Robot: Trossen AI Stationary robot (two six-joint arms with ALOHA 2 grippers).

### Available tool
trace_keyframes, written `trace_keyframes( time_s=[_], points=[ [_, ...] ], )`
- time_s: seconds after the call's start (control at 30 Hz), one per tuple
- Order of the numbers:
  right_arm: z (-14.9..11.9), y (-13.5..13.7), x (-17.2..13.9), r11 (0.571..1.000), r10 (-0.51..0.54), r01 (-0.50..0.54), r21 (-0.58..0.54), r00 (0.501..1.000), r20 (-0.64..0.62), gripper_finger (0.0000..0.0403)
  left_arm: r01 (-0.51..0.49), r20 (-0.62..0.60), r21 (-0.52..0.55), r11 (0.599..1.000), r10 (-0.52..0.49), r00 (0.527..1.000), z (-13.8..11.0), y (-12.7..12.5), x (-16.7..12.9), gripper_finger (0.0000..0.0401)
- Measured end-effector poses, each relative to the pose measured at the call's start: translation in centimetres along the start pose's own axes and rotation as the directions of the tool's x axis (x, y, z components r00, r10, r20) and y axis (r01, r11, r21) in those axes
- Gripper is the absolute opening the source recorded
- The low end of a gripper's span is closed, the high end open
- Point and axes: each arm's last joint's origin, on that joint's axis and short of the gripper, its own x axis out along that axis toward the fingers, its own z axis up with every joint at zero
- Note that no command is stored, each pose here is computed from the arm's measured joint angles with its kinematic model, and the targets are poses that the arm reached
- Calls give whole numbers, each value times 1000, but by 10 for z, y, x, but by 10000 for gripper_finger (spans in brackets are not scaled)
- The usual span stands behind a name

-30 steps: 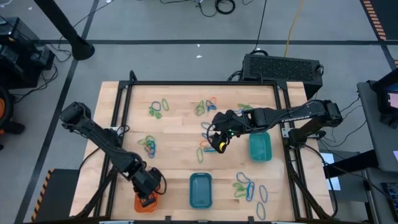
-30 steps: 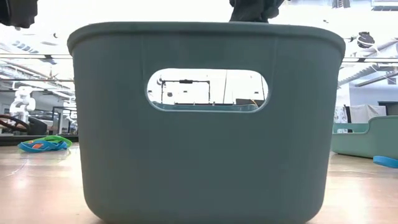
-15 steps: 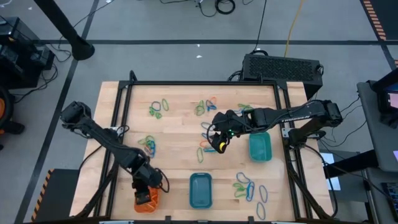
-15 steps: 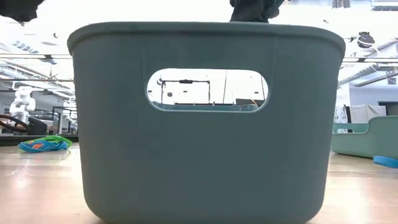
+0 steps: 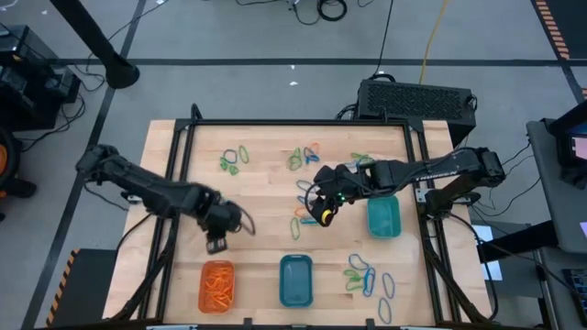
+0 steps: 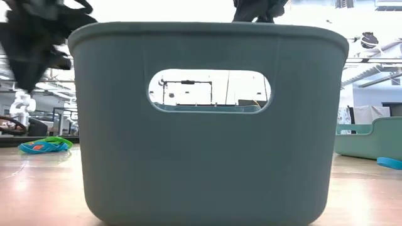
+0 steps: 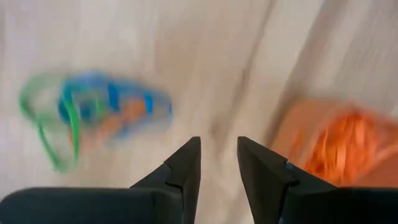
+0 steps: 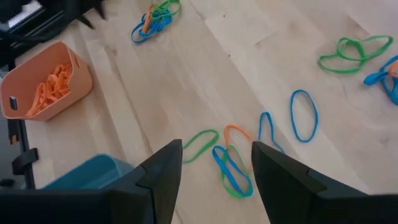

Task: Sort rubber bands into baskets
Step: Put the orange rubber band into the orange bin

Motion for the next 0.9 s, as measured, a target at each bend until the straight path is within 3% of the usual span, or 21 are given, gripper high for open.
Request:
trace_keyframes(
  time_s=[0.1, 0.2, 0.3, 0.47, 0.57, 0.67, 0.9],
  points=[
    [-2, 3, -1, 1000, 3, -3, 14, 1000, -7, 185, 41, 121, 45, 998, -46, 992, 20, 11, 3, 112],
    [-8, 5, -1, 999, -6, 8, 36, 999, -35, 185, 73, 279, 115, 991, -103, 955, 45, 15, 6, 112],
    [-16, 8, -3, 998, -25, 29, 53, 997, -74, 185, 50, 434, 175, 983, -122, 893, 69, 17, 7, 112],
    [-30, 14, -5, 994, -43, 56, 95, 991, -127, 185, -8, 587, 263, 965, -154, 795, 109, 22, 24, 112],
    [-37, 20, -8, 990, -53, 69, 122, 991, -125, 185, -93, 603, 331, 939, -135, 786, 132, 30, 41, 112],
    [-43, 27, -10, 987, -55, 72, 145, 991, -120, 185, -165, 601, 330, 930, -72, 796, 153, 42, 55, 112],
    [-58, 40, -16, 979, -34, 61, 195, 990, -140, 185, -160, 552, 302, 940, -36, 833, 183, 60, 84, 112]
  ],
)
